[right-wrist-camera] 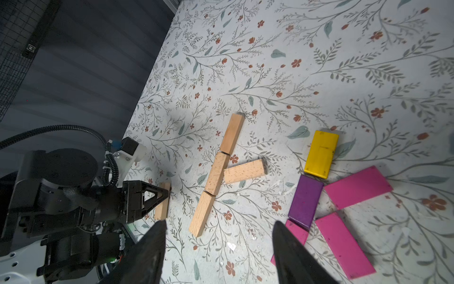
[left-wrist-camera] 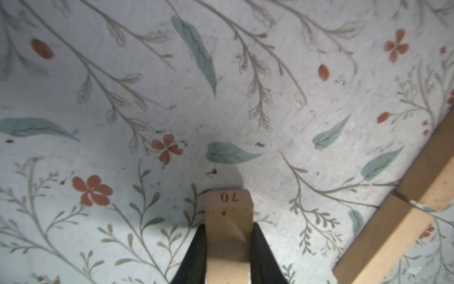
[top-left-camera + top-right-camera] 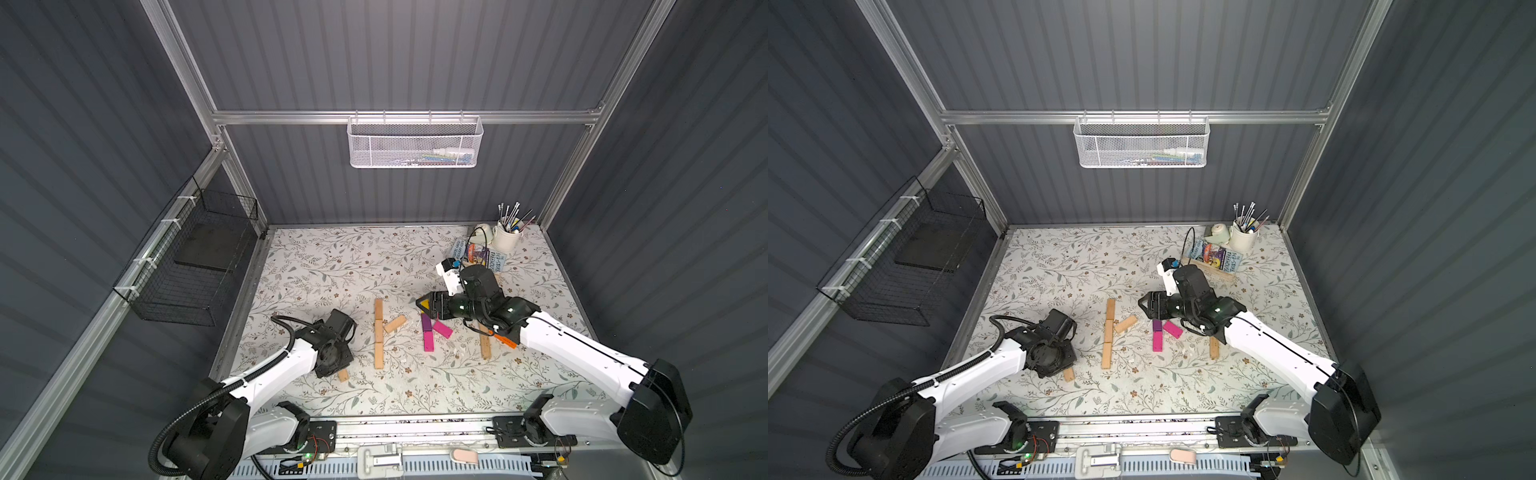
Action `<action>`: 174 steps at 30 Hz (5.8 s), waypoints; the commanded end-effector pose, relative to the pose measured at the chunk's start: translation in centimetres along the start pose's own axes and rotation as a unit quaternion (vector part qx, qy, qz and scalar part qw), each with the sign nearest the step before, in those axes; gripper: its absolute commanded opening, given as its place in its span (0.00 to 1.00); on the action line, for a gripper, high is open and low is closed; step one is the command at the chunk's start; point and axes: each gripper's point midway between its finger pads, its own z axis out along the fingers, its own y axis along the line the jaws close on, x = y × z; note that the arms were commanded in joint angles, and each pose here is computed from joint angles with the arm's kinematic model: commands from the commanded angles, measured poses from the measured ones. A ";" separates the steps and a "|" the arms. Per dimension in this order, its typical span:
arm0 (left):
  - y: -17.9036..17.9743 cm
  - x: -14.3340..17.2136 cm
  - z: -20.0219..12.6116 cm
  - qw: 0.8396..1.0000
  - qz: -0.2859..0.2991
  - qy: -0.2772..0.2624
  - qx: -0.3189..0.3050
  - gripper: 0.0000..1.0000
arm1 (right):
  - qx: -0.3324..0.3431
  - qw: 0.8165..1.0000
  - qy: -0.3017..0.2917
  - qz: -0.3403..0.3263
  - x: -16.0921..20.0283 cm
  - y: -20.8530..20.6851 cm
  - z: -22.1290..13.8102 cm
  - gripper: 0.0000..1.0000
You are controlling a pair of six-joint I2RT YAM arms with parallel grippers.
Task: Assemble the letter k with building blocks
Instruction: Pick up the building block from the center of the board, then place the building block at the center of the board, then assemble the building block at the center of the board.
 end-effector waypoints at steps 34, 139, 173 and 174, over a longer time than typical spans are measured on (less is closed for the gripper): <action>-18.8 2.1 0.8 0.991 0.100 -0.068 0.065 0.39 | 0.139 0.986 -0.088 0.039 0.6 -6.3 -5.7 0.78; -6.8 -4.8 -16.8 0.790 0.511 -0.254 0.223 1.00 | 0.054 0.965 0.179 -0.183 14.4 -0.2 13.2 0.37; -6.9 -5.0 -16.5 0.792 0.512 -0.249 0.220 1.00 | 0.061 0.960 0.192 -0.196 15.0 -1.0 14.4 0.32; -6.9 -5.0 -16.5 0.792 0.512 -0.249 0.220 0.99 | 0.060 0.960 0.191 -0.196 15.0 -1.0 14.4 0.32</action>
